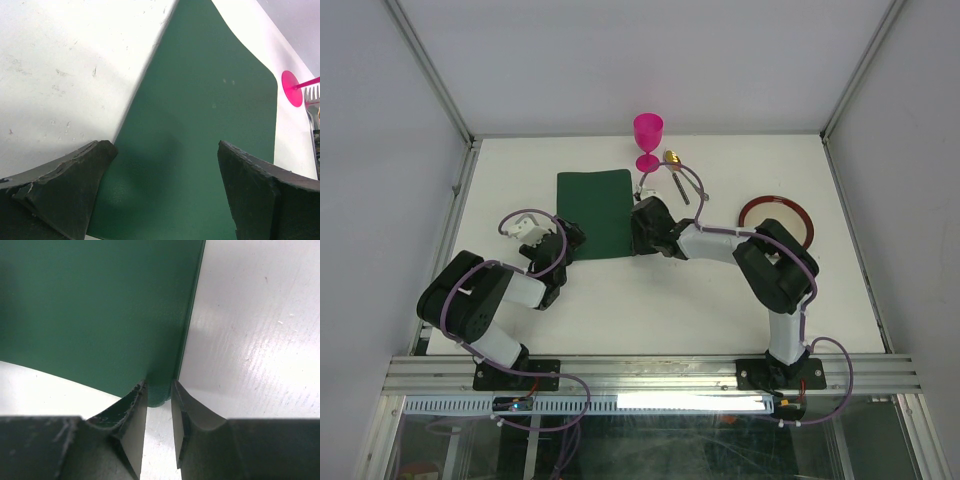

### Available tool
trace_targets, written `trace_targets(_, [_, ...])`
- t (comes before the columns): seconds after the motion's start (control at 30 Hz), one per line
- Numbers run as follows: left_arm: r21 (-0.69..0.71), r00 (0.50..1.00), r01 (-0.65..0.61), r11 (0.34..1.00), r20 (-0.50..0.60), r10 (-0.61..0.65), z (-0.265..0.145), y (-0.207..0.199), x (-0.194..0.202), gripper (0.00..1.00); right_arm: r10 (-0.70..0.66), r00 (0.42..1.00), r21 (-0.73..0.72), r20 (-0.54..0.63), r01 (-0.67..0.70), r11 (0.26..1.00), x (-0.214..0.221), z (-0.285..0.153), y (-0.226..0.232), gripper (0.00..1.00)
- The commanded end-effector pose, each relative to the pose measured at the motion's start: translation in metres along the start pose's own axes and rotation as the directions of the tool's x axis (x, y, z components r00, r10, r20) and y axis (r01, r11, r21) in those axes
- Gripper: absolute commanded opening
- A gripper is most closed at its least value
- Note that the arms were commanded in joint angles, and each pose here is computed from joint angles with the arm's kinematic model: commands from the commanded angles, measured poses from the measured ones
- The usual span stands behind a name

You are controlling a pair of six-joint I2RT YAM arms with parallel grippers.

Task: Set the dinner table for one person
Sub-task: Flatten out the napkin at the center of the board.

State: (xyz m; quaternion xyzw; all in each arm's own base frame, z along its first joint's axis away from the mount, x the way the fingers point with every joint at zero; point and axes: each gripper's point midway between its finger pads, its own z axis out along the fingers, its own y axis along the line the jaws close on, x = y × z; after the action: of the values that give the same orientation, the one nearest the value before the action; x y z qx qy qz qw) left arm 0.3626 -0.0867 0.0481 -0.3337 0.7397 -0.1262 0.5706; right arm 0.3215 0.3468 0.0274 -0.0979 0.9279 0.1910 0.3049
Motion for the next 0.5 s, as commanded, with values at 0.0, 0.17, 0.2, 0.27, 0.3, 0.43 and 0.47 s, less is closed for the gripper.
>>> trace_targets(0.0, [0.019, 0.999, 0.003, 1.000, -0.033, -0.003, -0.004, -0.003, 0.007, 0.98, 0.044, 0.999, -0.118, 0.023, -0.041, 0.992, -0.008, 0.002, 0.031, 0.28])
trace_targets(0.17, [0.024, 0.999, 0.005, 1.000, -0.036, -0.004, -0.004, -0.004, 0.007, 0.98, 0.057, 0.997, -0.146, 0.045, -0.050, 0.988, -0.013, -0.003, 0.037, 0.27])
trace_targets(0.2, [0.022, 0.999, 0.005, 1.000, -0.036, -0.004, -0.004, -0.003, 0.007, 0.97, 0.058, 0.997, -0.152, 0.050, -0.050, 0.987, -0.015, -0.004, 0.038, 0.27])
trace_targets(0.27, [0.023, 0.999, 0.006, 1.000, -0.036, -0.005, -0.003, -0.004, 0.007, 0.98, 0.057, 0.997, -0.161, 0.059, -0.047, 0.986, -0.019, -0.007, 0.041, 0.26])
trace_targets(0.3, [0.024, 0.999, 0.007, 1.000, -0.037, -0.006, -0.003, -0.004, 0.008, 0.98, 0.056, 0.996, -0.165, 0.063, -0.045, 0.985, -0.021, -0.008, 0.042, 0.26])
trace_targets(0.43, [0.026, 0.999, 0.006, 1.000, -0.041, -0.005, -0.003, -0.004, 0.009, 0.98, 0.064, 0.995, -0.192, 0.080, -0.048, 0.980, -0.027, -0.012, 0.048, 0.26])
trace_targets(0.47, [0.024, 0.999, 0.007, 1.000, -0.041, -0.006, -0.003, -0.003, 0.009, 0.98, 0.069, 0.994, -0.202, 0.085, -0.050, 0.978, -0.029, -0.013, 0.050, 0.26])
